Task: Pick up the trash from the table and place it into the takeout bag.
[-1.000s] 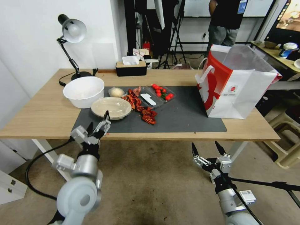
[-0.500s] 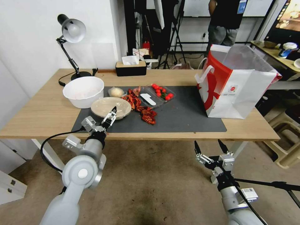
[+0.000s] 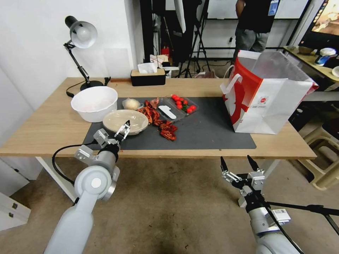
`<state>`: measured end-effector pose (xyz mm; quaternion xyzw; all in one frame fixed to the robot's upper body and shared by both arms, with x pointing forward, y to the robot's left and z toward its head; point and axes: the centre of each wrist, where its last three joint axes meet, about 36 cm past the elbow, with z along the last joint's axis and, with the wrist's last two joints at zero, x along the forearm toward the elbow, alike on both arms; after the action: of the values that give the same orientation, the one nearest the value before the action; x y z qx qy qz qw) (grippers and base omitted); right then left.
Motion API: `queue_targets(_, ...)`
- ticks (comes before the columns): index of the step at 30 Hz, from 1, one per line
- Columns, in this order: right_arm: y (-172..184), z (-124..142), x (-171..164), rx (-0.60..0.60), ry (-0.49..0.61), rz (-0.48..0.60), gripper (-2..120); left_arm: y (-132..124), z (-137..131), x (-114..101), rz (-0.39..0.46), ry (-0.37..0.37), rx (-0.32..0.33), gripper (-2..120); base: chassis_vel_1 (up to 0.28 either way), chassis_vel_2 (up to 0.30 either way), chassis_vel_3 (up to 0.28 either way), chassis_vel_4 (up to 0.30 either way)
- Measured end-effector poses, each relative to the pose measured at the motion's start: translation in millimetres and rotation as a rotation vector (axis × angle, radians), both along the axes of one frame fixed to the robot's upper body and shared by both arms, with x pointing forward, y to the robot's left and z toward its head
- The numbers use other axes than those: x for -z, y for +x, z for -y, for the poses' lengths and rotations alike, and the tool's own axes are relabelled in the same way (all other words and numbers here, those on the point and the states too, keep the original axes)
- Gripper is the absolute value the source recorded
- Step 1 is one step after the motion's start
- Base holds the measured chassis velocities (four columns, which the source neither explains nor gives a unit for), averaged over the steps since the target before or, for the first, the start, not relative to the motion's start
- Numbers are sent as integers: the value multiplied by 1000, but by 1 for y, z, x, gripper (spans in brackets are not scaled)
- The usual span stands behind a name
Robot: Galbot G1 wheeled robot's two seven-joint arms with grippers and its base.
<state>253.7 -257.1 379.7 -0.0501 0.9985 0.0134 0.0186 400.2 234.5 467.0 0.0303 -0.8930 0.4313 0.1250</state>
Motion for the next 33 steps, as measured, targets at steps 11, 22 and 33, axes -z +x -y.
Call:
queue_targets(11, -2, 1, 3, 7, -9, -10, 100, 12, -1, 0, -17, -19, -17, 42, 0, 0, 0, 0)
queue_targets(22, -2, 1, 5, 9, -12, -11, 100, 6, -1, 8, -19, -23, -24, 8, 0, 0, 0, 0)
queue_targets(33, -2, 0, 6, 7, -13, -10, 100, 2, -2, 11, -2, -34, -34, 0, 0, 0, 0, 0)
